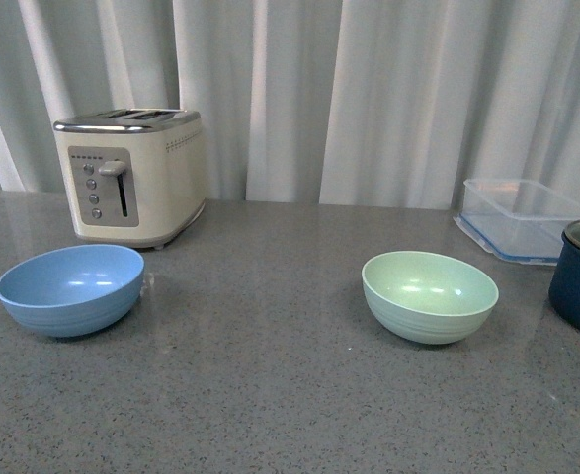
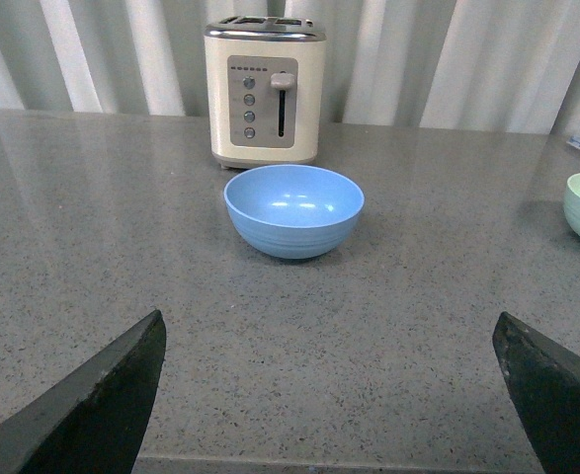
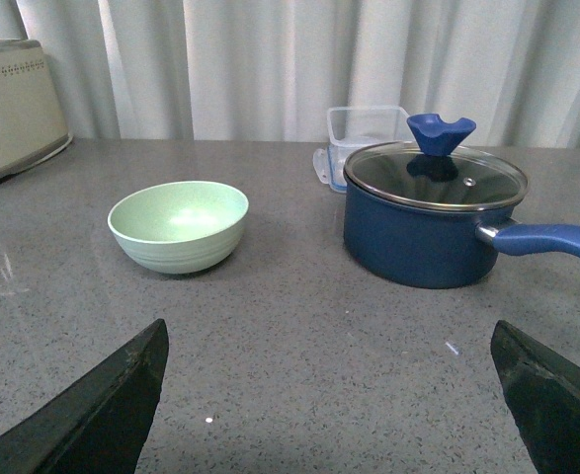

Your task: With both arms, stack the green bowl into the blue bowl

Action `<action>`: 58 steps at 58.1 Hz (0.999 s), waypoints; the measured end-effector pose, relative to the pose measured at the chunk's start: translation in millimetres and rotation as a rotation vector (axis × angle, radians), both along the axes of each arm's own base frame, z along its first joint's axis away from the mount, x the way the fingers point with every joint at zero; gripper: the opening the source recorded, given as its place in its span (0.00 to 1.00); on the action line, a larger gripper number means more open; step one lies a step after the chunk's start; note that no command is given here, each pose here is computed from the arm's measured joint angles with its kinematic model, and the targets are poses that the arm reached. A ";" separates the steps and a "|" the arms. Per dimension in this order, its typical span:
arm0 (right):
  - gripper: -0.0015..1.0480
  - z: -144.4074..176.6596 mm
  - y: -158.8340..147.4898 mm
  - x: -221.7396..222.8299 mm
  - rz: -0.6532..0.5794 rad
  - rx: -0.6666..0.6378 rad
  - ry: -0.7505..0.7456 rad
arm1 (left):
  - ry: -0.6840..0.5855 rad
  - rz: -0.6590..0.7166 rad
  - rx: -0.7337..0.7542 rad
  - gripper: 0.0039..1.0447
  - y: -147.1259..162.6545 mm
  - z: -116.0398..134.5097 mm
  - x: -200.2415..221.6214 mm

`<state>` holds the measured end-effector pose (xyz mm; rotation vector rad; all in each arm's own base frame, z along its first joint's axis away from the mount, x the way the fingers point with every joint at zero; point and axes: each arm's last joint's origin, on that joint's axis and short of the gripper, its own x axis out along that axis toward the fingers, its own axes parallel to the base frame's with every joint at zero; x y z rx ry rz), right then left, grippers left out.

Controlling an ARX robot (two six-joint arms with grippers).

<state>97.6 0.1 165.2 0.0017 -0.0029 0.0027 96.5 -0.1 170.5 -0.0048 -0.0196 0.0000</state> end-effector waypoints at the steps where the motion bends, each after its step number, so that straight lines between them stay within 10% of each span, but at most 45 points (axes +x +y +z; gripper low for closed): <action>1: 0.90 0.0 0.0 0.0 0.000 0.000 0.000 | 0.000 0.000 0.000 0.94 0.0 0.0 0.0; 34: 0.90 0.0 0.0 0.0 0.000 0.000 0.000 | 0.097 0.256 0.055 0.94 12.2 30.3 33.7; 58: 0.90 0.0 0.0 0.0 0.000 0.000 0.000 | 0.517 0.163 -0.206 0.94 16.6 95.9 204.7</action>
